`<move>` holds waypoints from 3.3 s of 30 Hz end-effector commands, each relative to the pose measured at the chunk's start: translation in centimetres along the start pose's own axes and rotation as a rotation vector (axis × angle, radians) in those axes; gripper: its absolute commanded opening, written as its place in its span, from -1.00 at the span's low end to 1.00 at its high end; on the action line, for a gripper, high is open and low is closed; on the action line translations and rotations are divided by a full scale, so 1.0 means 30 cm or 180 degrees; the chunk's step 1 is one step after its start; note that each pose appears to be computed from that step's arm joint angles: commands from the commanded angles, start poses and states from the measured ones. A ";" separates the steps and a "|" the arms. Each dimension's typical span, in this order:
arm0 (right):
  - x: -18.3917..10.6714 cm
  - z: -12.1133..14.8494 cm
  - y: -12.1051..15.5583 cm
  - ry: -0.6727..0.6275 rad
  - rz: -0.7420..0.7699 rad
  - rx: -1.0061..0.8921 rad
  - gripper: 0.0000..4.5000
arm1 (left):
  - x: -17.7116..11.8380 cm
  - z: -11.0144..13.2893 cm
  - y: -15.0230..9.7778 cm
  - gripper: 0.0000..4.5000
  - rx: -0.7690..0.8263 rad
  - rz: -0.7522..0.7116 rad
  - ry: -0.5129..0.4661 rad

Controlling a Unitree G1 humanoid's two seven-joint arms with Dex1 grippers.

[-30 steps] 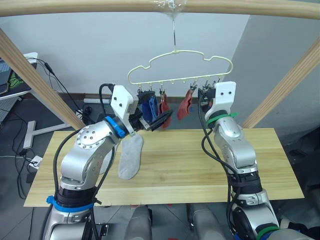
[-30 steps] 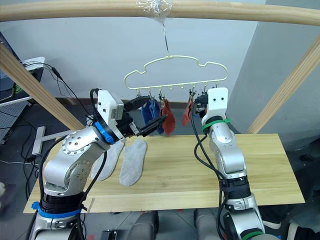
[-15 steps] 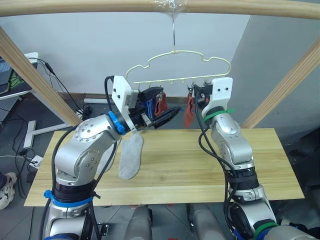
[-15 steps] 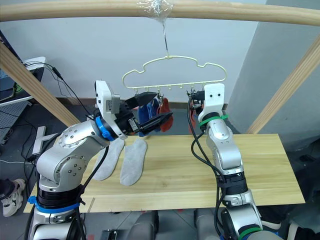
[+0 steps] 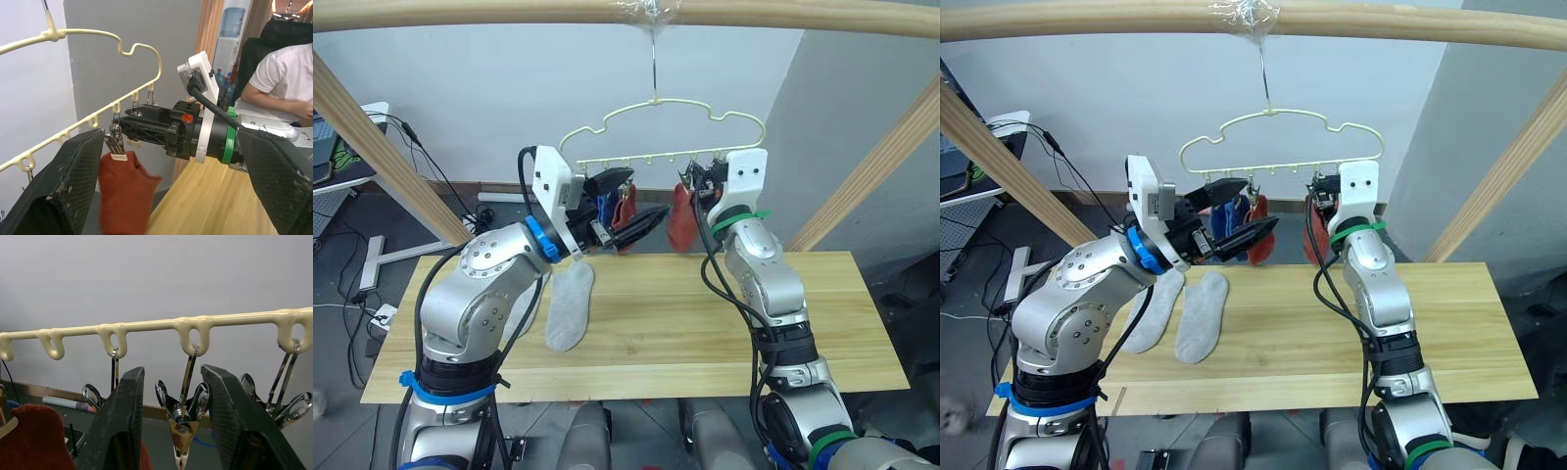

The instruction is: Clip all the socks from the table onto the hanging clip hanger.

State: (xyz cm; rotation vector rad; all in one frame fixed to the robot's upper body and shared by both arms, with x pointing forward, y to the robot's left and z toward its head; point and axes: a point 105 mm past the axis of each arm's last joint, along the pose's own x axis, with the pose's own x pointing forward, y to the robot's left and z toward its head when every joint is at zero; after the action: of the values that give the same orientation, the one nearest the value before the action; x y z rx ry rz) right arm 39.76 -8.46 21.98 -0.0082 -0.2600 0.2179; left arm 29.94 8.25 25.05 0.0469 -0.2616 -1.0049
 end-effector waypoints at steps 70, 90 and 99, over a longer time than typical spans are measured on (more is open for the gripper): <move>-0.034 0.108 -0.155 0.1135 0.0125 0.1025 -1.00 | 0.025 -0.576 -0.022 -0.99 -0.0602 0.1152 0.0791; -0.058 0.121 -0.154 0.1508 -0.0137 0.1584 -1.00 | 0.305 -0.347 -0.116 -0.99 -0.0724 0.0590 -0.0081; -0.072 0.110 -0.141 0.1575 -0.0144 0.1599 -1.00 | 0.315 -0.332 -0.099 -0.99 -0.0793 0.0656 -0.0172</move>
State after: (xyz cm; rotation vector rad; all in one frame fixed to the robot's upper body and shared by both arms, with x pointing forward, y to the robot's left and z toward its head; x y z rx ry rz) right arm 37.94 -12.00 24.78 0.4334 0.3001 0.2807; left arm 34.85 -1.60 14.94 -0.2040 -0.1174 -0.8153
